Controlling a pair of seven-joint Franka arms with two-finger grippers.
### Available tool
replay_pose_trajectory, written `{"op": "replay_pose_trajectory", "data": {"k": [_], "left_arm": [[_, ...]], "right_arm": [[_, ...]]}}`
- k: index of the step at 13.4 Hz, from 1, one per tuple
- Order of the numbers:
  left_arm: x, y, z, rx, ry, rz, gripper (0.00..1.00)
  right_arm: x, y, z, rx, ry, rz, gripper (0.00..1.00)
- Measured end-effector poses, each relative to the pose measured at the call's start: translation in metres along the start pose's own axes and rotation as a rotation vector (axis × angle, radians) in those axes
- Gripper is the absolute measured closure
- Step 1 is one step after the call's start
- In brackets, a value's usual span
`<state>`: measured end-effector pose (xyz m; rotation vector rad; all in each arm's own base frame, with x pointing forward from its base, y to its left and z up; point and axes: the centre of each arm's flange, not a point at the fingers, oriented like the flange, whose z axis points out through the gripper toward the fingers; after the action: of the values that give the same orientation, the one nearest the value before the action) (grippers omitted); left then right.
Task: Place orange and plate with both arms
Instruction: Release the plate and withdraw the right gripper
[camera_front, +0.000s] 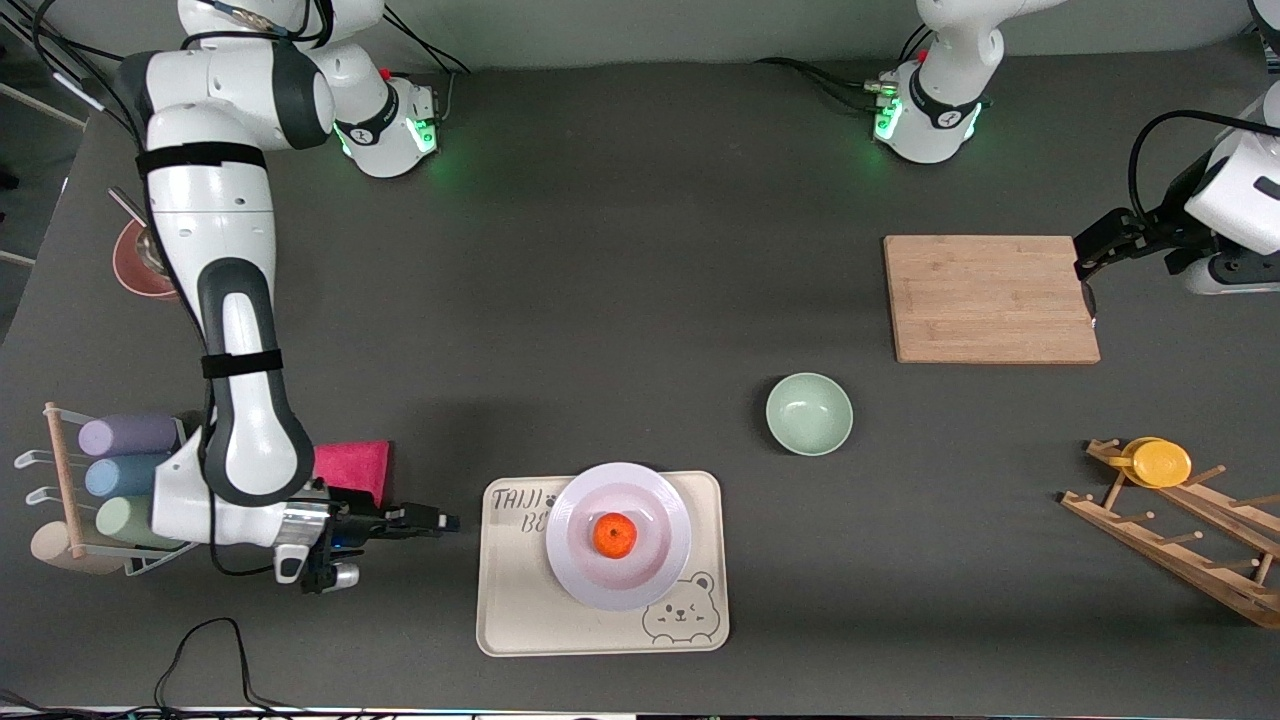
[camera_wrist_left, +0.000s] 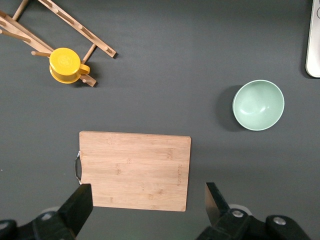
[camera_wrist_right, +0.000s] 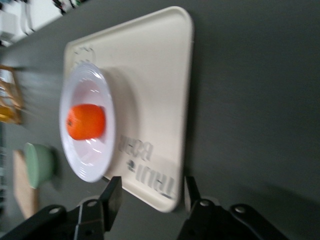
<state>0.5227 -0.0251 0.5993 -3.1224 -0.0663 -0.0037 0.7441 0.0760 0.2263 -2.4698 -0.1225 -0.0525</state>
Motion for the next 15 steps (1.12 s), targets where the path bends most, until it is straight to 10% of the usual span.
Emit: {"op": "replay_pose_trajectory", "data": {"k": [5,10,15], "left_arm": [[0.000,0.000,0.000,0.000,0.002,0.002,0.00],[0.000,0.000,0.000,0.000,0.004,0.004,0.00],[0.001,0.000,-0.001,-0.001,0.013,0.039,0.00]], "right_arm": [[-0.011,-0.028,-0.129,-0.238,-0.085,-0.117,0.02],[-0.057,-0.063,-0.277,-0.446,-0.043,-0.086,0.00],[-0.119,-0.131,-0.353,-0.531,-0.034,0.025,0.00]]}}
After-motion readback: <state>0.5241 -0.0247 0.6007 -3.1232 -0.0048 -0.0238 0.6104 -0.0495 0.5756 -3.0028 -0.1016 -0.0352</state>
